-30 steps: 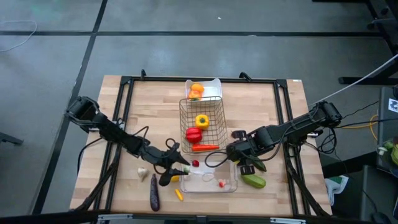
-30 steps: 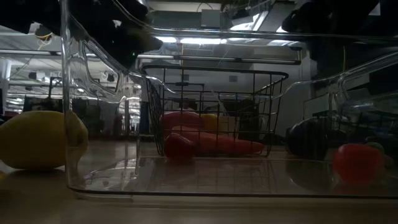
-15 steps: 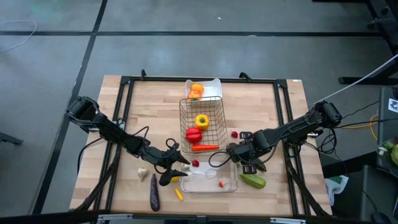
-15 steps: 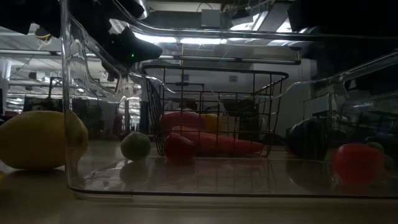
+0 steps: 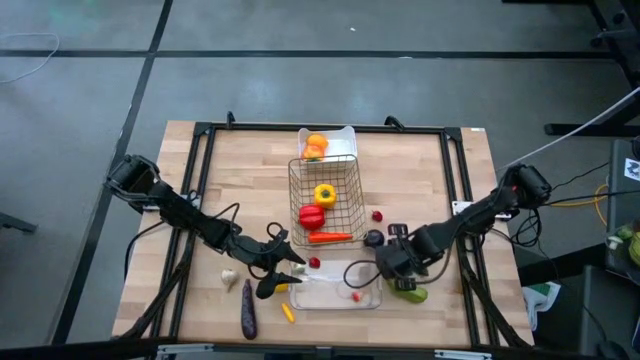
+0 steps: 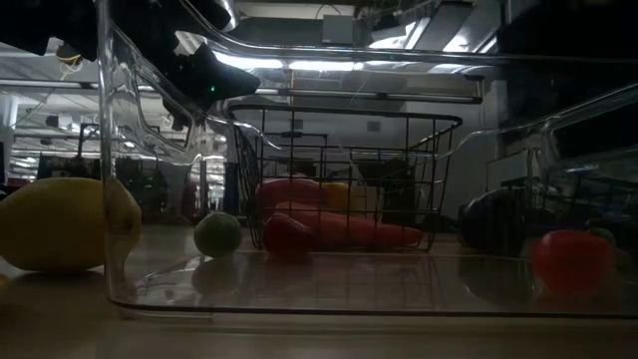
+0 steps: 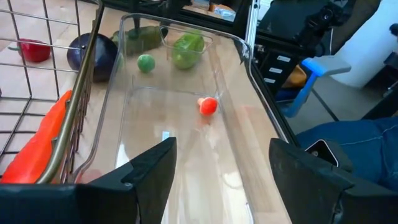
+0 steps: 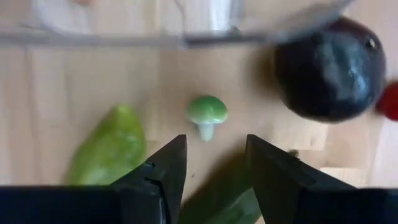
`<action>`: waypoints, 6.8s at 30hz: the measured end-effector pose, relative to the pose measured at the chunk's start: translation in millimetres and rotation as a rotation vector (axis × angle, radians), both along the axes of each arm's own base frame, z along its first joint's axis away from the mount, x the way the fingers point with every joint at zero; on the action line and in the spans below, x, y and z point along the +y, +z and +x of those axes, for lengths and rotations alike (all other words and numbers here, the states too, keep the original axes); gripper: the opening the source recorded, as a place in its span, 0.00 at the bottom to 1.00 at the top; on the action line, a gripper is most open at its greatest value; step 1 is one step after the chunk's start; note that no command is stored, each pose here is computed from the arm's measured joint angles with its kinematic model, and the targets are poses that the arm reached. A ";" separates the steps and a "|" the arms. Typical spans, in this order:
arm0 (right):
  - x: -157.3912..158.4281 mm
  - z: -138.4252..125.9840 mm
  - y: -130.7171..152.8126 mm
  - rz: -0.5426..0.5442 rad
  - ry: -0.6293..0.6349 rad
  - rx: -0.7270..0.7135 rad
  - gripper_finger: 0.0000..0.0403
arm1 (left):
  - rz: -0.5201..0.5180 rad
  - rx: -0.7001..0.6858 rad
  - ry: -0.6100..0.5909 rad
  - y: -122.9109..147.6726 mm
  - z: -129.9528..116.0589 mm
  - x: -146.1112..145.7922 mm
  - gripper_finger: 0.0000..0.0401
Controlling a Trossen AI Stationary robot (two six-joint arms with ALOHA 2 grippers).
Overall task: Sort produce into baskets
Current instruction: Put the green mushroom into the transparent bin, then put the yellow corn into the transparent bin
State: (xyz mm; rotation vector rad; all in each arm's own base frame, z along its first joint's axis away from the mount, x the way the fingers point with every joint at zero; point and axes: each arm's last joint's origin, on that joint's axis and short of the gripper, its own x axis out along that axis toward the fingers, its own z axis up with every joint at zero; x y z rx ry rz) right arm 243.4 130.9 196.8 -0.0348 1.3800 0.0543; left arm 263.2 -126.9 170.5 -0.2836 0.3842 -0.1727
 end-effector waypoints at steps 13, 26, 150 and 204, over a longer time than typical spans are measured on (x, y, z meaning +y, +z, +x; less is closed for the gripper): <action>-1.6 -9.1 -33.2 -0.002 -0.023 -0.063 0.41 | 0.000 0.000 0.000 0.1 0.0 0.0 0.63; -5.9 -14.6 -53.8 -0.004 -0.032 -0.131 0.41 | 0.000 0.000 0.001 0.1 0.0 0.1 0.63; 27.9 46.4 100.1 0.017 0.298 -0.441 0.47 | 0.002 0.170 -0.227 4.6 -38.2 -70.9 0.53; 27.1 44.9 99.0 0.011 0.298 -0.422 0.47 | 0.349 0.360 -0.298 -66.5 -11.8 -83.0 0.18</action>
